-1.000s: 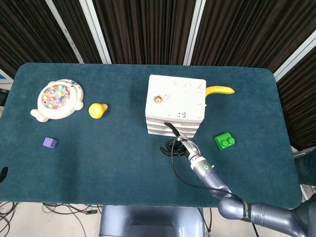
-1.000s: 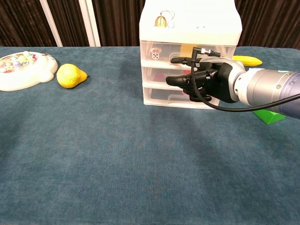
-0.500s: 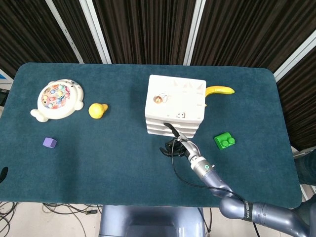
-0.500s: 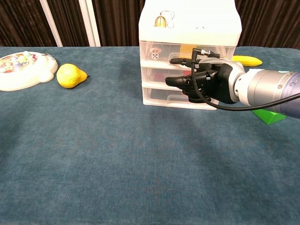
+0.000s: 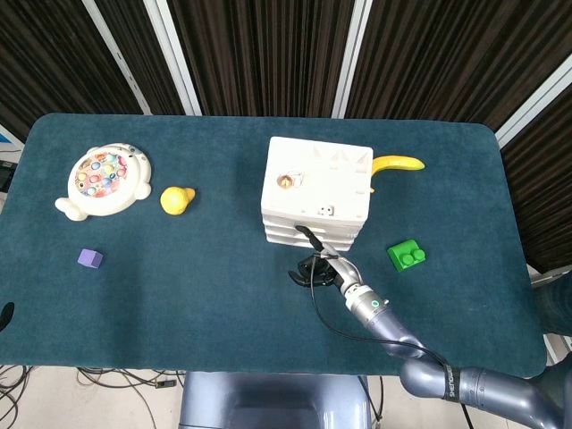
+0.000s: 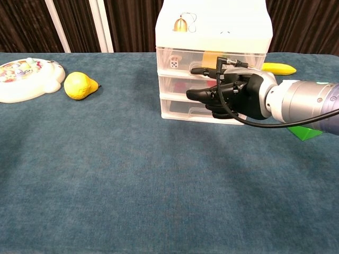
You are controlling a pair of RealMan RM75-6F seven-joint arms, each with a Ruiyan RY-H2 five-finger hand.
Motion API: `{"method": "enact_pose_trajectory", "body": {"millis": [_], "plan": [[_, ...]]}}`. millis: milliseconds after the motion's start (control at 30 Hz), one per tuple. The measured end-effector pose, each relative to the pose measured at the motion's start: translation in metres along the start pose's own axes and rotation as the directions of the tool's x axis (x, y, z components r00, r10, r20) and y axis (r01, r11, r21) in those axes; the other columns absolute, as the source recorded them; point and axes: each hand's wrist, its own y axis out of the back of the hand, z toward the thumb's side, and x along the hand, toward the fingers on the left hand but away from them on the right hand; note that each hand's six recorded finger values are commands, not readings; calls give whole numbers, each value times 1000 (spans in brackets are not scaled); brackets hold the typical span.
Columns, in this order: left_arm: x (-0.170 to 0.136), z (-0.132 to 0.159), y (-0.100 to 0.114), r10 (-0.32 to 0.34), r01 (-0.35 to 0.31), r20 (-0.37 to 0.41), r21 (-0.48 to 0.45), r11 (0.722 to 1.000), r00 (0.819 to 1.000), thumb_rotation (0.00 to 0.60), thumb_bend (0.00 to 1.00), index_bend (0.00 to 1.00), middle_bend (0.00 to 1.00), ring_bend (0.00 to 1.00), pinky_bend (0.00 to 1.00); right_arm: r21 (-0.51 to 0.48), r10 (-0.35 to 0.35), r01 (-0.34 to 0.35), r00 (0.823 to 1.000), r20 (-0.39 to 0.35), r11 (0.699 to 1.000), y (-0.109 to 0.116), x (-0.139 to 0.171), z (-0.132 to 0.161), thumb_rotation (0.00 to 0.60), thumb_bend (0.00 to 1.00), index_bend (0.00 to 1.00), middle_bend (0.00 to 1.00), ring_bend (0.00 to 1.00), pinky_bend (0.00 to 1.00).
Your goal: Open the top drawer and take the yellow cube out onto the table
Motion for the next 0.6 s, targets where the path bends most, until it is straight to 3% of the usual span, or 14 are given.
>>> {"method": "enact_pose_trajectory", "body": {"millis": [600], "plan": [[0, 0, 0, 2, -2, -3, 2, 1000, 1000, 600, 300, 62, 0, 0, 0, 3, 20, -20, 1000, -15, 1000, -4, 7, 5, 600, 416, 14, 877, 903, 982]]}}
